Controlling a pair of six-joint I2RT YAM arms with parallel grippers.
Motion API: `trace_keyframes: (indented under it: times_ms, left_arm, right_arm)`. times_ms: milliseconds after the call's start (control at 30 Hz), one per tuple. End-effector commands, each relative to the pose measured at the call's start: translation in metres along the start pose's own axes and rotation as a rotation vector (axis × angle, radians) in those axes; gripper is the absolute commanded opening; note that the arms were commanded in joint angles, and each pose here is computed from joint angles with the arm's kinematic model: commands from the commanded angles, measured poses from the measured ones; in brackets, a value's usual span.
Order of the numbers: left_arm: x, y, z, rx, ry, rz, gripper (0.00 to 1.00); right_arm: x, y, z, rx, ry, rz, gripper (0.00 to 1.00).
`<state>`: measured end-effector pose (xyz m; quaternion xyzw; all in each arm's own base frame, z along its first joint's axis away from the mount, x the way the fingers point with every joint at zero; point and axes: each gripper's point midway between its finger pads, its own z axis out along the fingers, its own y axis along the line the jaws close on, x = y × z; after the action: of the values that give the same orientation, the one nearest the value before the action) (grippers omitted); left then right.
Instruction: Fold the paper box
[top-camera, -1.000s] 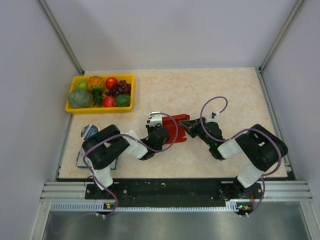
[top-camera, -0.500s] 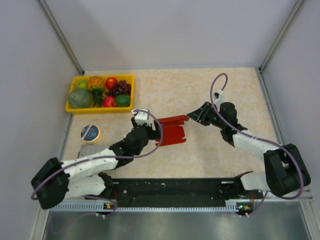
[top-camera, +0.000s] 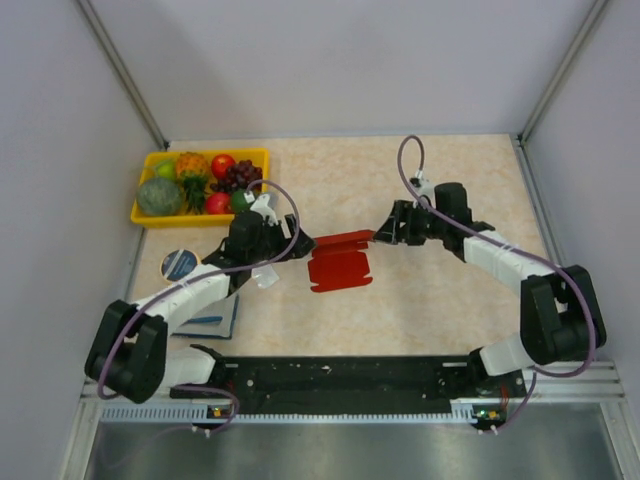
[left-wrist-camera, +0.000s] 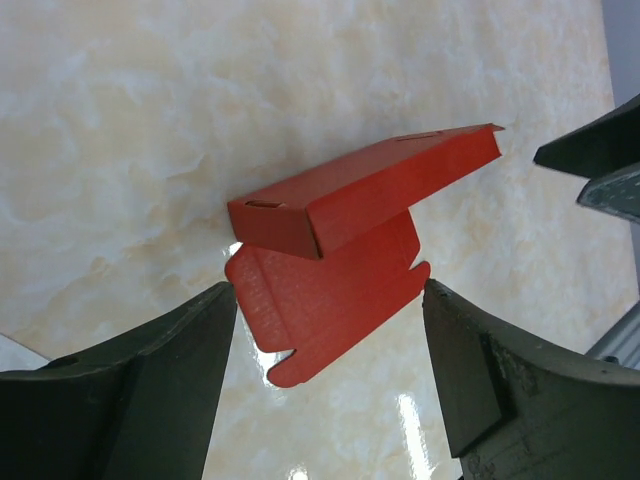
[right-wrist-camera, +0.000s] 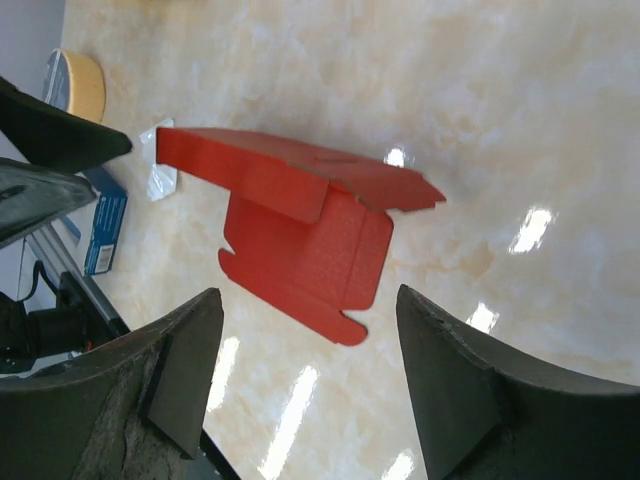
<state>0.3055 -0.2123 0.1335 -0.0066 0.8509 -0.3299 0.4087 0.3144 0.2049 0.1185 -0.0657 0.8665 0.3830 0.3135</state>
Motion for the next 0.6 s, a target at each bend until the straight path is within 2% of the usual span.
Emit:
trace_keyframes:
  times_ms: [0, 100, 200, 367, 467, 533, 567]
  left_arm:
    - [-0.006, -0.020, 0.014, 0.182, 0.073, -0.078, 0.78]
    - [0.006, -0.014, 0.028, 0.208, 0.146, -0.096, 0.75]
    - [0.008, -0.011, 0.035, 0.206, 0.157, -0.106, 0.72]
    - [0.004, 0.005, 0.035, 0.132, 0.111, -0.081, 0.68]
    - [0.003, 0.007, 0.037, 0.128, 0.105, -0.067, 0.61]
    - [0.000, 0.006, 0.033, 0.127, 0.077, 0.012, 0.59]
    - [0.004, 0.014, 0.030, 0.074, 0.061, 0.056, 0.59]
  right_arm:
    - [-0.018, 0.002, 0.006, -0.033, 0.045, -0.052, 0.69]
    - [-0.021, -0.001, 0.011, -0.034, 0.054, -0.028, 0.67]
    - [-0.020, -0.004, 0.013, -0.027, 0.056, -0.031, 0.63]
    - [-0.021, -0.002, 0.015, -0.046, 0.035, -0.021, 0.63]
    - [-0.023, -0.008, 0.017, -0.019, 0.024, -0.027, 0.63]
    - [-0.026, -0.010, 0.015, 0.000, 0.013, -0.037, 0.64]
    - [-0.026, -0.012, 0.014, 0.016, 0.009, -0.036, 0.64]
